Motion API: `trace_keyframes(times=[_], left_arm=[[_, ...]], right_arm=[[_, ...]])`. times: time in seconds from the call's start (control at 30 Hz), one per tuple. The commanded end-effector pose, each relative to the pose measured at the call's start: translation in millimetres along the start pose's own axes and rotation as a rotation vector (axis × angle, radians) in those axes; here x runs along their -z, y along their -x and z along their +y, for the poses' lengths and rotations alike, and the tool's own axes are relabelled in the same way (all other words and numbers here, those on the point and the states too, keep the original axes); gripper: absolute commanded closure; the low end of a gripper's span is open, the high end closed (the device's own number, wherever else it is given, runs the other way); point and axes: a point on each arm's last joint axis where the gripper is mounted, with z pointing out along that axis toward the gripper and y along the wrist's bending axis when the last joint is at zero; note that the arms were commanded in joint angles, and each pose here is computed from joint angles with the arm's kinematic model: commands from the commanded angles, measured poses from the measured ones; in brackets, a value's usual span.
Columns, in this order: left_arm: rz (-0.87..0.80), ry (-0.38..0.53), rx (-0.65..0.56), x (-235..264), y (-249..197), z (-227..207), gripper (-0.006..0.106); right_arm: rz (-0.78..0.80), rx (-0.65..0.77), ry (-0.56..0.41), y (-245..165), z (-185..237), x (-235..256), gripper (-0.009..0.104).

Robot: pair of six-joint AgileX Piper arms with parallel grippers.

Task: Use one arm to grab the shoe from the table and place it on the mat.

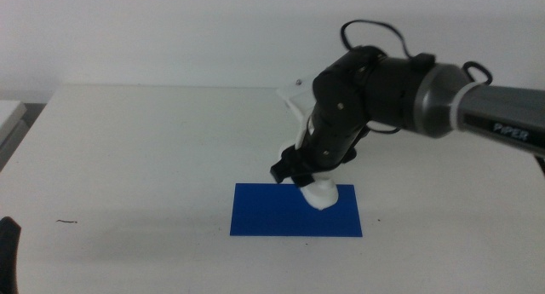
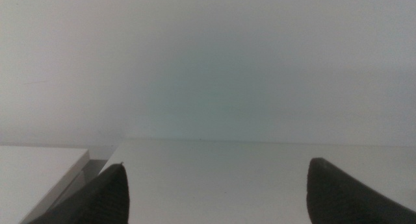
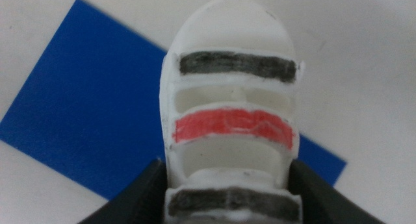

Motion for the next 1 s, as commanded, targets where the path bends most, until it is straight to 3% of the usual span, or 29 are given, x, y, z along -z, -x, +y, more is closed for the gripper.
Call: trace_keyframes(times=[0.0,0.17,0.23,0.27,0.43,0.5,0.87,0.97], left_arm=[[-0.015,-0.001,0.001,0,1,0,0.007],[-0.015,-0.001,0.001,0,1,0,0.007],[-0.015,-0.001,0.001,0,1,0,0.007],[-0.015,-0.001,0.001,0,1,0,0.007],[-0.015,-0.001,0.001,0,1,0,0.007],[-0.015,-0.001,0.001,0,1,0,0.007],[-0.015,-0.001,0.001,0,1,0,0.007],[-0.015,-0.001,0.001,0,1,0,0.007]], right_arm=[[-0.005,0.003,-0.004,1,7,2,0.087],[0.001,0.016,-0.003,0,11,-2,0.087],[-0.011,0.085,-0.01,2,11,-5,0.087],[-0.016,0.149,-0.012,2,11,-6,0.087],[0.015,0.814,0.012,-1,15,-16,0.091],[0.017,0.972,0.026,-2,16,-18,0.092],[0.045,0.986,0.094,-7,23,-41,0.092],[0.044,0.986,0.094,-7,24,-43,0.086]])
